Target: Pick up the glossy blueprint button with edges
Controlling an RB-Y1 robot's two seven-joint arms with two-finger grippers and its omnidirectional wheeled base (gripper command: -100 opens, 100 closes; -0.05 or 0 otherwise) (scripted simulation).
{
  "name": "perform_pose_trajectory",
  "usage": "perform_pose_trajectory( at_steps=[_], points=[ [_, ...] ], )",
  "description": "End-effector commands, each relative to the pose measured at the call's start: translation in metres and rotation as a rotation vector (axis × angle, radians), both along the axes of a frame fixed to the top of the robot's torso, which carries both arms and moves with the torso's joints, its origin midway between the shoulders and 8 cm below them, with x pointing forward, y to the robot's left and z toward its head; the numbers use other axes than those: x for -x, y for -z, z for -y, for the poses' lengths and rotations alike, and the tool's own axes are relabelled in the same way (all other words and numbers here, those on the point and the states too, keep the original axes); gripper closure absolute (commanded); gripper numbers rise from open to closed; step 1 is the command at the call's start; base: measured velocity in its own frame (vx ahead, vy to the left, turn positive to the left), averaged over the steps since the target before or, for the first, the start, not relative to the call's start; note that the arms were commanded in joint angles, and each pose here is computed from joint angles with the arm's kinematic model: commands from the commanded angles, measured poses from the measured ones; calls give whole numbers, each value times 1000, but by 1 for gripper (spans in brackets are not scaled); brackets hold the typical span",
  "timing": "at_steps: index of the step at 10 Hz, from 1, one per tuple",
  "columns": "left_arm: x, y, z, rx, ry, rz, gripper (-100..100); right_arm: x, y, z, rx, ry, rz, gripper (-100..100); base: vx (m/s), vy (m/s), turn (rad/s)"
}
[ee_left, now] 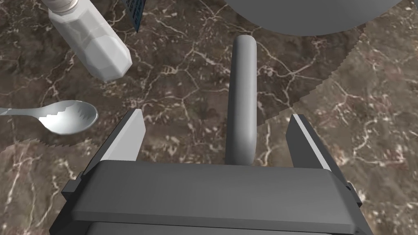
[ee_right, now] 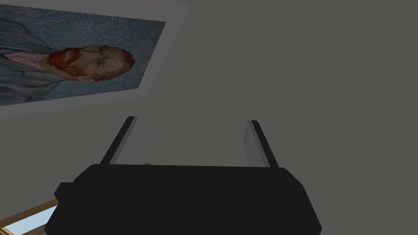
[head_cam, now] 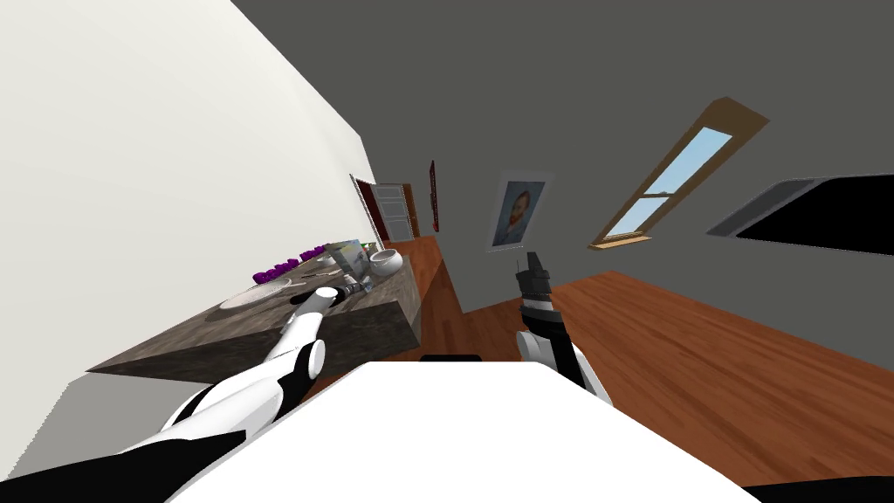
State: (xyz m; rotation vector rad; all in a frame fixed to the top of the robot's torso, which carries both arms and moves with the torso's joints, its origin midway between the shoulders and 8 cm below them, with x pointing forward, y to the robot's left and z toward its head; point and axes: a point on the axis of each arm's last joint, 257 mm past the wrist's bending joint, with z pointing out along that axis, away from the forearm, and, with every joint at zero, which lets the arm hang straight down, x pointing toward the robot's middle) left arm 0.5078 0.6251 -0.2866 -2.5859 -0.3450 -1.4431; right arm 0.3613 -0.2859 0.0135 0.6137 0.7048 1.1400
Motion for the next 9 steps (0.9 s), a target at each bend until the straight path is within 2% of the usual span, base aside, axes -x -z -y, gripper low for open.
perform_pose_trajectory(
  at_steps=[1, 2, 3, 5, 6, 8, 9],
  points=[
    [-1, 1, 2, 22, 13, 3, -100, 0, 0, 0, 0, 0, 0, 0, 57, -29, 139],
    [-1, 1, 2, 0, 27, -3, -100, 0, 0, 0, 0, 0, 0, 0, 65, -34, 113],
    [-2, 3, 6, 37, 31, 7, -100, 0, 0, 0, 0, 0, 0, 0, 87, -67, 168],
    [-2, 3, 6, -3, 57, -4, -100, 0, 0, 0, 0, 0, 0, 0, 54, -41, 35],
    [-3, 4, 10, 29, 67, 8, -100, 0, 0, 0, 0, 0, 0, 0, 71, -20, 180],
    [-3, 4, 10, -1, 86, 0, -100, 0, 0, 0, 0, 0, 0, 0, 61, -32, 40],
    [-5, 4, 16, 26, 100, 14, -100, 0, 0, 0, 0, 0, 0, 0, 58, -40, 133]
  ],
)
